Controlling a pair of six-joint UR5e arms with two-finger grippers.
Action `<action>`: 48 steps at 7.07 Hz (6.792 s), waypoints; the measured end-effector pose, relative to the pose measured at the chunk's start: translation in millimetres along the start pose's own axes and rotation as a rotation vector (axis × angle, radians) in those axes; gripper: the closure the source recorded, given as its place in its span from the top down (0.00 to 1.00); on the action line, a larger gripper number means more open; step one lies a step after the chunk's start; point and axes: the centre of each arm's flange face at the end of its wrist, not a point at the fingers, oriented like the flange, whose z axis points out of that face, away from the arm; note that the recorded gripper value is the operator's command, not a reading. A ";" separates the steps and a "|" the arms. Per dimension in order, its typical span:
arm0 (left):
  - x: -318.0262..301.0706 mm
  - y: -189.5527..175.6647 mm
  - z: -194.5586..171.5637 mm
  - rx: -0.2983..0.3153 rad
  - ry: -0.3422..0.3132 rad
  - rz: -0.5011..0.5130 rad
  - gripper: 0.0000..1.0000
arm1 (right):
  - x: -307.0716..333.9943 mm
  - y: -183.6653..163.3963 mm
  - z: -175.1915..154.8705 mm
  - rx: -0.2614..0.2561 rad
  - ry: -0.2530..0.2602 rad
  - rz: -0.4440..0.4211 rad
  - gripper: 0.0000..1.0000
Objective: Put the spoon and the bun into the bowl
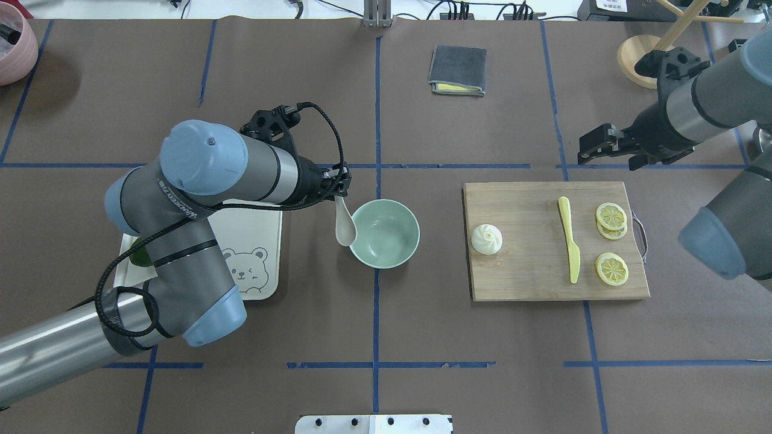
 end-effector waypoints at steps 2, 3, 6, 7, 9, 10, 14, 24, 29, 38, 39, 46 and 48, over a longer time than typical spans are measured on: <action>14.4 20.1 28.7 0.005 0.051 -0.047 0.00 | -37.2 24.5 19.0 0.024 -0.006 -0.001 1.00; 16.7 28.8 36.7 0.012 0.069 -0.053 0.00 | -50.6 33.5 26.2 0.031 -0.006 -0.001 1.00; 20.9 26.0 39.8 0.029 0.082 -0.057 0.47 | -86.9 58.8 44.4 0.043 -0.009 -0.004 1.00; 19.5 15.4 38.4 0.044 0.079 -0.061 0.70 | -94.0 67.7 51.8 0.043 -0.004 -0.011 1.00; 16.2 -9.8 34.0 0.078 0.073 -0.070 1.00 | -104.8 89.2 74.2 0.036 0.020 -0.041 1.00; 16.7 -22.0 28.1 0.090 0.077 -0.073 1.00 | -108.2 96.7 83.2 0.026 0.028 -0.050 1.00; 12.2 -89.6 -42.0 0.052 0.088 -0.063 1.00 | -144.7 101.7 128.4 -0.003 0.055 -0.075 0.99; -117.1 -222.3 -151.7 0.116 -0.074 0.148 1.00 | -174.1 89.9 103.1 0.011 0.031 -0.088 0.00; -260.3 -285.9 -236.0 0.136 -0.203 0.337 1.00 | -287.9 87.9 96.3 0.006 -0.015 -0.110 0.00; -279.6 -289.0 -236.8 0.130 -0.227 0.339 1.00 | -336.4 97.4 97.0 0.003 -0.044 -0.063 1.00; -279.1 -289.1 -236.4 0.130 -0.227 0.339 1.00 | -335.3 96.9 97.9 0.006 -0.041 -0.063 1.00; -318.7 -311.5 -253.5 0.080 -0.345 0.440 1.00 | -276.7 61.0 50.7 0.029 0.006 -0.085 1.00; -376.1 -322.0 -283.2 0.022 -0.437 0.518 1.00 | -210.1 31.7 0.0 0.018 0.048 -0.143 1.00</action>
